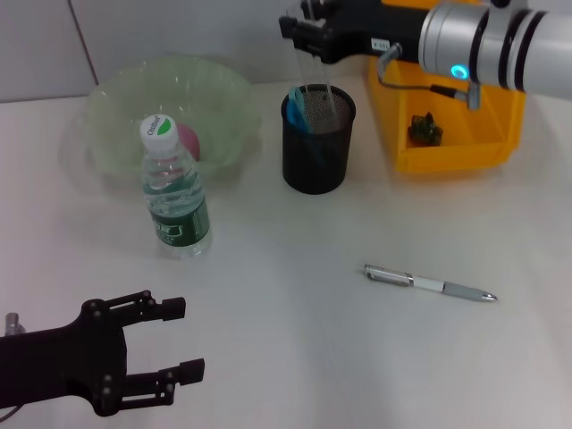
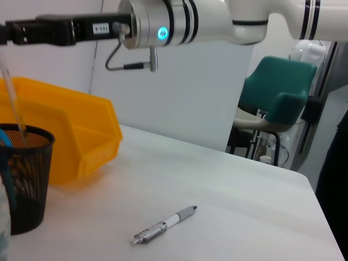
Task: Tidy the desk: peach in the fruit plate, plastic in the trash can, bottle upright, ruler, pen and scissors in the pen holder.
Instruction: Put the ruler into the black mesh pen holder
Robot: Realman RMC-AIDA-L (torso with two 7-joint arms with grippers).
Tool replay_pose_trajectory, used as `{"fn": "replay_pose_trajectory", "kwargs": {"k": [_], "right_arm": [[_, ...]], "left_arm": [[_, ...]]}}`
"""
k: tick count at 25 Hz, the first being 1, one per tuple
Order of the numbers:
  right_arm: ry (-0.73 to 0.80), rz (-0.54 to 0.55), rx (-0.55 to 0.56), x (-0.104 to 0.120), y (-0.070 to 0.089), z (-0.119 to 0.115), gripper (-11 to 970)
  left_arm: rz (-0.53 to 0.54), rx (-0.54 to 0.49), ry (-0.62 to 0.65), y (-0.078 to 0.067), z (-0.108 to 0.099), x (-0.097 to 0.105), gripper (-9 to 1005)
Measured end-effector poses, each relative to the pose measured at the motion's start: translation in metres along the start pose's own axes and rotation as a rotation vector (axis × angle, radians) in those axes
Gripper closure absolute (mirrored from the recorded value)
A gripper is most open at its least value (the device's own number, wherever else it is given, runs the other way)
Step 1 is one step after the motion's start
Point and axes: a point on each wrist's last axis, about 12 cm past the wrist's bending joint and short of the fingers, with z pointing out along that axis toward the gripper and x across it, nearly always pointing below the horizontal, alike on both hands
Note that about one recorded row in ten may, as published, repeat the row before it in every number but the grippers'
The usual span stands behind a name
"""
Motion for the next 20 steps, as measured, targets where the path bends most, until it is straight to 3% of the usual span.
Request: {"fn": "replay_pose_trajectory", "kwargs": {"k": [9, 20], "right_arm": [[0.012, 0.038, 0.001, 0.023, 0.001, -0.002, 533], [0.031, 0.071, 0.007, 0.035, -0.001, -0.009, 512]], "left_arm": [[-0.002, 0.001, -0.002, 0.000, 0.000, 0.000, 208], [-0.002, 0.000, -0.002, 0.000, -0.002, 0.000, 208]]}}
